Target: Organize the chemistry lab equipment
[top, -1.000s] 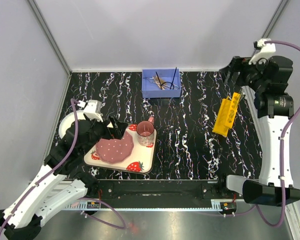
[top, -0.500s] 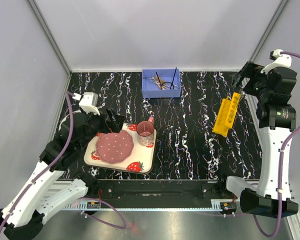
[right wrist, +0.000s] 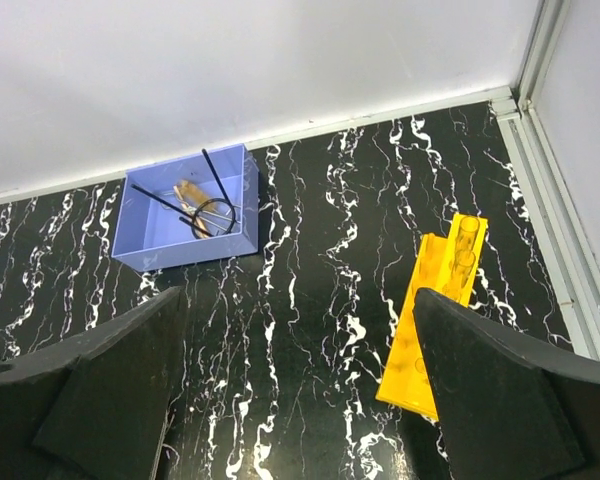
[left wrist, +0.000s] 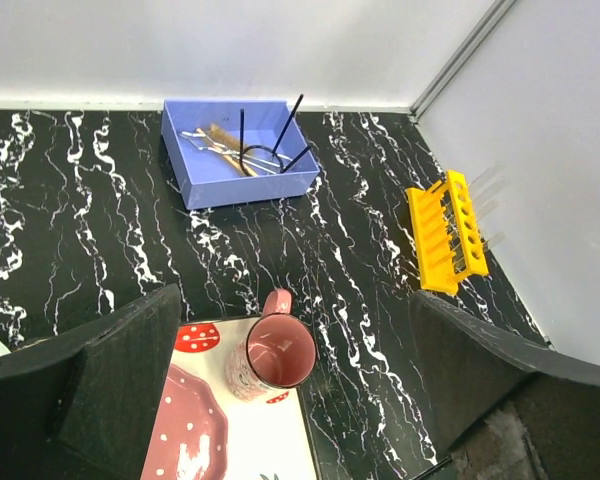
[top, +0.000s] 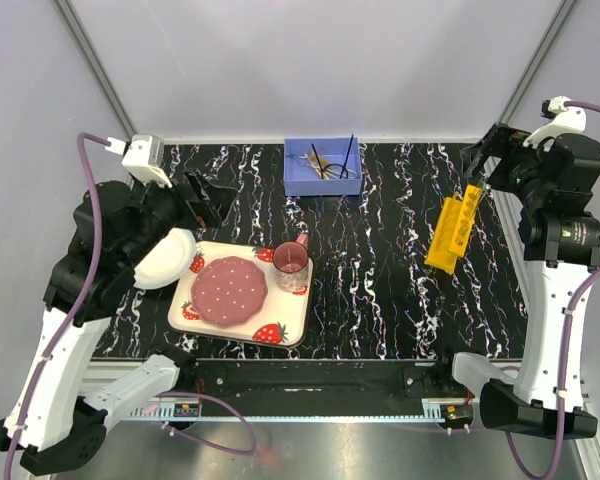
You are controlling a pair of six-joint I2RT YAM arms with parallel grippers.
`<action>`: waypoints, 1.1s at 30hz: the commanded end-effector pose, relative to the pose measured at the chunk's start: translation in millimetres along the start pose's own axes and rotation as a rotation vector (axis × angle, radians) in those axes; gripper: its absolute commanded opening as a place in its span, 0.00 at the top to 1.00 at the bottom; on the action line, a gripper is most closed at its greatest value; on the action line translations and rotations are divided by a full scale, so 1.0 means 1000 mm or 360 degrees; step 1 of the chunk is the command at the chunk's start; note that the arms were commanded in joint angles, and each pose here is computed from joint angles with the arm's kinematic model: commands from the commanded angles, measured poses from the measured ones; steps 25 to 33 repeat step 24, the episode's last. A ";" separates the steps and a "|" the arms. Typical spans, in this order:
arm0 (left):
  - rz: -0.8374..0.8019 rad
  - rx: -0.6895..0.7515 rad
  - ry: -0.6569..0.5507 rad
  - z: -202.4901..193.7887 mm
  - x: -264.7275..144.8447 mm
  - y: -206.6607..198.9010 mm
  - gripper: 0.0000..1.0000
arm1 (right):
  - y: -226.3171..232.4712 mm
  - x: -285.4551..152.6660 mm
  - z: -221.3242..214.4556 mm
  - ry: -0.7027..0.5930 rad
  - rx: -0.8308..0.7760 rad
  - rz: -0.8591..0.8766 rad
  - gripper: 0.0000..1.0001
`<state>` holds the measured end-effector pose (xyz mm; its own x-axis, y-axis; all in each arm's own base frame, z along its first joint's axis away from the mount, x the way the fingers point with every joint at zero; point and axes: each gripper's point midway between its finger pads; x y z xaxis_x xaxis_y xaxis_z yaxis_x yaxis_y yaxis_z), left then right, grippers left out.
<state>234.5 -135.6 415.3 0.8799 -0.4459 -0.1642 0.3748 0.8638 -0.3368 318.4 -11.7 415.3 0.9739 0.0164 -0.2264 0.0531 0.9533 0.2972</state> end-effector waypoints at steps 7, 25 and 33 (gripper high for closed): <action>-0.0048 0.0065 -0.0132 0.028 -0.033 -0.009 0.01 | 0.030 -0.032 0.038 -0.0133 -0.0054 0.0175 0.00; 0.0036 0.0127 -0.0151 0.032 -0.040 0.001 0.01 | 0.039 -0.029 0.046 -0.0127 -0.0201 0.0274 0.00; 0.0036 0.0127 -0.0151 0.032 -0.040 0.001 0.01 | 0.039 -0.029 0.046 -0.0127 -0.0201 0.0274 0.00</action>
Point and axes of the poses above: each gripper's point midway between its finger pads, its own x axis out along the fingers, its own y axis along the line the jaws close on, z = x × y, and after that the axes turned 3 degrees about x, right-handed
